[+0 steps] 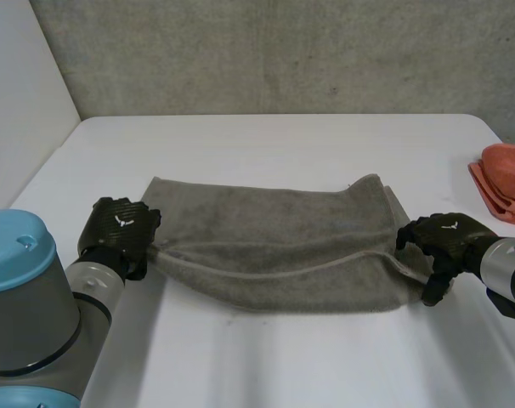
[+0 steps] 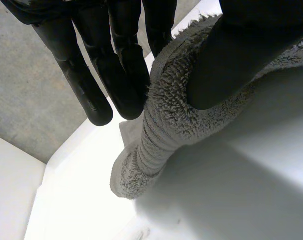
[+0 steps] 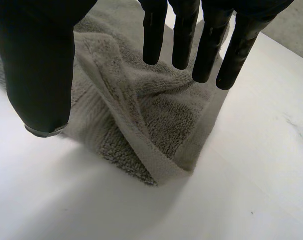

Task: Fold the laundry.

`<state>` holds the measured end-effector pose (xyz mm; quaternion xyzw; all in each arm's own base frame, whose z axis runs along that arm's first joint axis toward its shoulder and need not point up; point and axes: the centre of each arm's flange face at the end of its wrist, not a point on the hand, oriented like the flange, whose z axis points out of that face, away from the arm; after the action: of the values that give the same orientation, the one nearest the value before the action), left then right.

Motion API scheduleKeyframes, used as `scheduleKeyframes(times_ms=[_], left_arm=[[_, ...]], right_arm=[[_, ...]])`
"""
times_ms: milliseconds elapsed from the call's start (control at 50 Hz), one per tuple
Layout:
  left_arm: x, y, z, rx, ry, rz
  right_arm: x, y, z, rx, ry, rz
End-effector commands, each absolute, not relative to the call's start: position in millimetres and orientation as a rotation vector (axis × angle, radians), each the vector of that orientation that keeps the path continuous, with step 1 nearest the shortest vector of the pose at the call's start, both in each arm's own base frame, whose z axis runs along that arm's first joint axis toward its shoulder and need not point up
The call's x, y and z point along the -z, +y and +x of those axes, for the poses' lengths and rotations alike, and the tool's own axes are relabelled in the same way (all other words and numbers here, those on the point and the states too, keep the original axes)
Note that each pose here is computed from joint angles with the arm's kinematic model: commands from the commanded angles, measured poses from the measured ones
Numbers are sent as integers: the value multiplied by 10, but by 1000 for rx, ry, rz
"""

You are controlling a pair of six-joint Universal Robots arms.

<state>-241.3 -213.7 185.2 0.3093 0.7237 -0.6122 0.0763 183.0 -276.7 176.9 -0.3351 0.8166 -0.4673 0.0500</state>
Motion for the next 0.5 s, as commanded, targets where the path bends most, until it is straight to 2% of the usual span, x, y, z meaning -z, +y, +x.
scheduleKeyframes(times_ms=[20, 360, 500], left_arm=[[-1835, -2113, -2416, 1827, 2175, 938], [-1829, -2109, -2417, 1824, 2177, 940], [-1829, -2109, -2417, 1824, 2177, 940]], right_arm=[[-1692, -2896, 1832, 1466, 2494, -955], [-1586, -2751, 2181, 1379, 2424, -985], [-1546, -2798, 2169, 1400, 2458, -987]])
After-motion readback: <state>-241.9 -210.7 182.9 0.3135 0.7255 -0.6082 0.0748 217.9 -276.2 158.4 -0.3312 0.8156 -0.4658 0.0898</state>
